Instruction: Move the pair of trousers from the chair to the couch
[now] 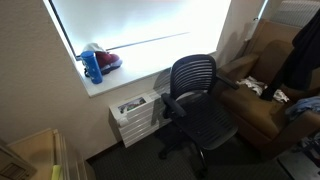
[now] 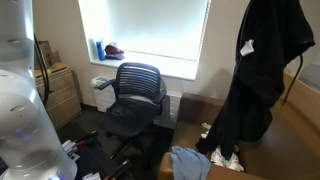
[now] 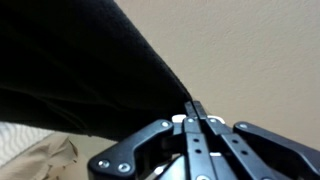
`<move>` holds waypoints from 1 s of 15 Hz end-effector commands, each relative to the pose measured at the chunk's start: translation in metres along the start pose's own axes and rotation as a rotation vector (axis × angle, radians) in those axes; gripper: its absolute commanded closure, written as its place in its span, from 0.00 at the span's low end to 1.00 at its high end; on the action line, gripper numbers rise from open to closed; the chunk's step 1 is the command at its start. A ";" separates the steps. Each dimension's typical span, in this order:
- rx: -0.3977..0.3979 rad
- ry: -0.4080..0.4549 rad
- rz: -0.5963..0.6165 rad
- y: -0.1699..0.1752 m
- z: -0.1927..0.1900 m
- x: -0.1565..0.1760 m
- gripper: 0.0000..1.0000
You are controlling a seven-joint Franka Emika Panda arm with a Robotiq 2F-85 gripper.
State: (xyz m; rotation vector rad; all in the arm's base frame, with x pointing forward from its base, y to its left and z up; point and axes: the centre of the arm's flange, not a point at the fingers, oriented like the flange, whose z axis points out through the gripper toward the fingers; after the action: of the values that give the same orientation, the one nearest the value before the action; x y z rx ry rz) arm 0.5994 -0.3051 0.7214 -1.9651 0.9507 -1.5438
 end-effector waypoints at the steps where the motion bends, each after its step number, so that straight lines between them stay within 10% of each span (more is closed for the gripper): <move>1: 0.030 -0.077 0.188 0.028 0.046 -0.023 0.99; 12: -0.048 -0.123 0.853 0.251 0.158 -0.203 0.99; 14: -0.082 -0.144 0.825 0.256 0.162 -0.210 0.70; 15: -0.089 -0.145 0.834 0.262 0.164 -0.216 0.90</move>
State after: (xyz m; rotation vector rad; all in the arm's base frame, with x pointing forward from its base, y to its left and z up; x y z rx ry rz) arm 0.6685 -0.3226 0.3507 -1.3990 1.5264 -0.8788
